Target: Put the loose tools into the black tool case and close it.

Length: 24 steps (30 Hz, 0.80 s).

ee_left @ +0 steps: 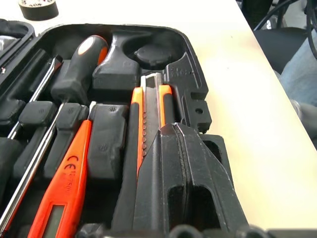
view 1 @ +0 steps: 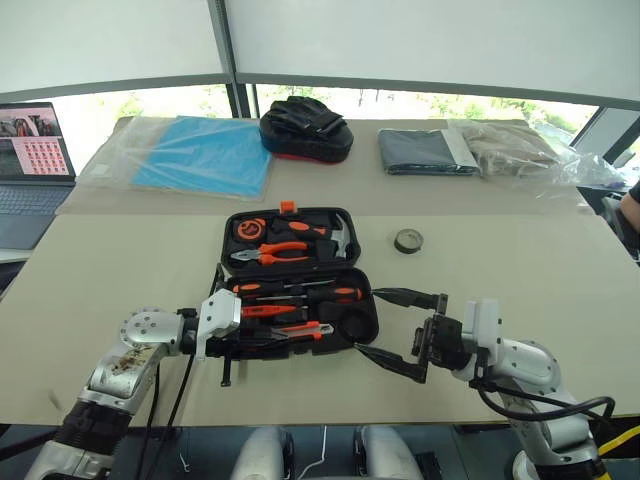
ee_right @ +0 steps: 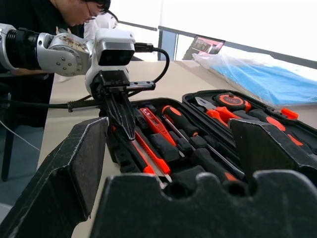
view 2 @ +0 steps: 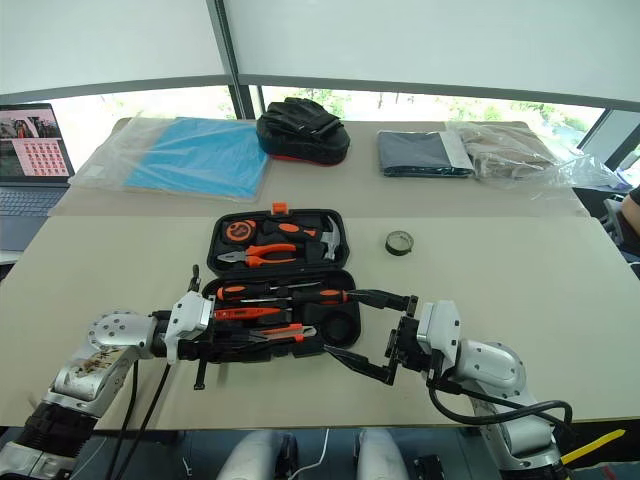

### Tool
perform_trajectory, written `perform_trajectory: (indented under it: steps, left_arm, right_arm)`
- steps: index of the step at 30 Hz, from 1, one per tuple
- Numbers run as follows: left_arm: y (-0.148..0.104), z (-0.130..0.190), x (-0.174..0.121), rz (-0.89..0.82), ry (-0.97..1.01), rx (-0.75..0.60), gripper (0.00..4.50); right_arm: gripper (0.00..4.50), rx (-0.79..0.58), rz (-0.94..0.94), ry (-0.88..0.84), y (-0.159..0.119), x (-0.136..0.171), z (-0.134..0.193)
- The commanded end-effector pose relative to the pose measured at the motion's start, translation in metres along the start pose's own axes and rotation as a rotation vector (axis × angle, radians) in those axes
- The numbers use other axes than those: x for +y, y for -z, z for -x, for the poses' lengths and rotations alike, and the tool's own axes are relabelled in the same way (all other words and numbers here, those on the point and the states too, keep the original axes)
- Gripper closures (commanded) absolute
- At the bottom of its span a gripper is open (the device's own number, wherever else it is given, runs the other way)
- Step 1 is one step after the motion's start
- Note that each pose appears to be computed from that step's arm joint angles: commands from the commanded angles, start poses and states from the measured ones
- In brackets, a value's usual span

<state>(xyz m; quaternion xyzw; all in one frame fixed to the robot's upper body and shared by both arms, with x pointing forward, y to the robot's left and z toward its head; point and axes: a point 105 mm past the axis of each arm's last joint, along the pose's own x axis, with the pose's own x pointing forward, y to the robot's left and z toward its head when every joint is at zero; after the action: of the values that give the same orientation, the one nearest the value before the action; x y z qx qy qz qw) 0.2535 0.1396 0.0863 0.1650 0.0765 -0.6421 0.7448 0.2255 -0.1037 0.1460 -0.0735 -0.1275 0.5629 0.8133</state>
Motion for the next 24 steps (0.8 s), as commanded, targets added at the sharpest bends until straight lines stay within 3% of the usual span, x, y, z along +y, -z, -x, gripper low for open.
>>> perform_trajectory:
  steps: [1,5,8,14,18,19,24]
  left_arm:
    - [0.033,-0.003,-0.007,0.084,0.003,0.134,4.47]
    - [0.034,-0.006,-0.009,0.128,0.008,0.114,4.47]
    - [0.009,0.000,0.009,0.088,-0.101,-0.043,3.87]
    - [-0.050,0.051,0.036,0.035,-0.287,-0.324,1.63]
    - [-0.061,0.092,0.039,0.108,-0.358,-0.346,0.23]
    - [-0.061,0.097,0.038,0.117,-0.359,-0.347,0.04]
    - [-0.056,0.112,0.036,0.129,-0.375,-0.315,0.04]
  right_arm:
    - [0.00,-0.037,0.022,0.002,-0.010,-0.002,-0.002]
    - [0.00,-0.023,0.031,0.010,-0.011,-0.005,0.003]
    - [0.00,0.002,0.038,0.051,-0.014,-0.012,0.012]
    - [0.00,0.084,0.040,0.279,-0.017,-0.032,0.060]
    - [0.00,0.178,0.029,0.537,0.000,-0.042,0.117]
    - [0.00,0.186,0.021,0.585,0.004,-0.044,0.127]
    - [0.00,0.249,0.025,0.621,0.013,-0.054,0.139]
